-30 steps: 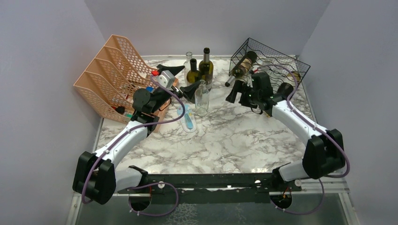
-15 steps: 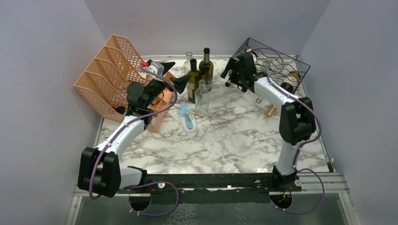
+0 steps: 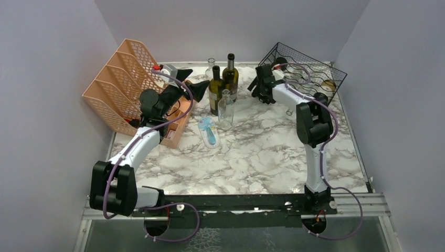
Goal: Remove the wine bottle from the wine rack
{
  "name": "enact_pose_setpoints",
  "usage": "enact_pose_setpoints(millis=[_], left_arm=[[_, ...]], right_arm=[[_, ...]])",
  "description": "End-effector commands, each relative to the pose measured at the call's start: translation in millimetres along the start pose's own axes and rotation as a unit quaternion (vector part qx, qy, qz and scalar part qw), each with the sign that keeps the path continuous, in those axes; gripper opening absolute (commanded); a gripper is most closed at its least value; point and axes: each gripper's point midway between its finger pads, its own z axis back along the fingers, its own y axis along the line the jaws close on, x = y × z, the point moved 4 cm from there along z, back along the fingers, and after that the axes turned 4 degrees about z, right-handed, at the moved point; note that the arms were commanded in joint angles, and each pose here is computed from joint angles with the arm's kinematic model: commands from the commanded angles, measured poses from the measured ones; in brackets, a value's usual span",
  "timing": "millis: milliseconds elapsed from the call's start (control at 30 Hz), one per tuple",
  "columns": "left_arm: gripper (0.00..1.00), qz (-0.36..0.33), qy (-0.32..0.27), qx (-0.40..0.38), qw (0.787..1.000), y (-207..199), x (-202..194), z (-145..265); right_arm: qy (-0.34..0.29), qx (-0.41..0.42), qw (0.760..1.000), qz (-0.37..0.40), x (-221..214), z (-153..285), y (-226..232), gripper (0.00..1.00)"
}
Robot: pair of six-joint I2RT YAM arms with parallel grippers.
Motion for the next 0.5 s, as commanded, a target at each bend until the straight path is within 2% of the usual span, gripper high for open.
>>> enact_pose_setpoints(millis=[0,200,467], left_arm=[[0.99,0.002,-0.017,-0.016,1.000,-2.3,15.5,-5.3],[0.99,0.006,-0.014,-0.014,1.000,0.9,12.6,-5.7],[0.99,0.012,-0.009,-0.008,1.000,7.4,8.7,-5.3]], right_arm=[[-0.034,-0.014,0.999,-0.023,3.4,-13.2,-0.9,0.76],[-0.042,-0.009,0.998,-0.045,-1.7,-28.0,0.4,0.65],[-0.057,-0.016,0.997,-0.057,-0.2,-43.9,3.1,0.56]])
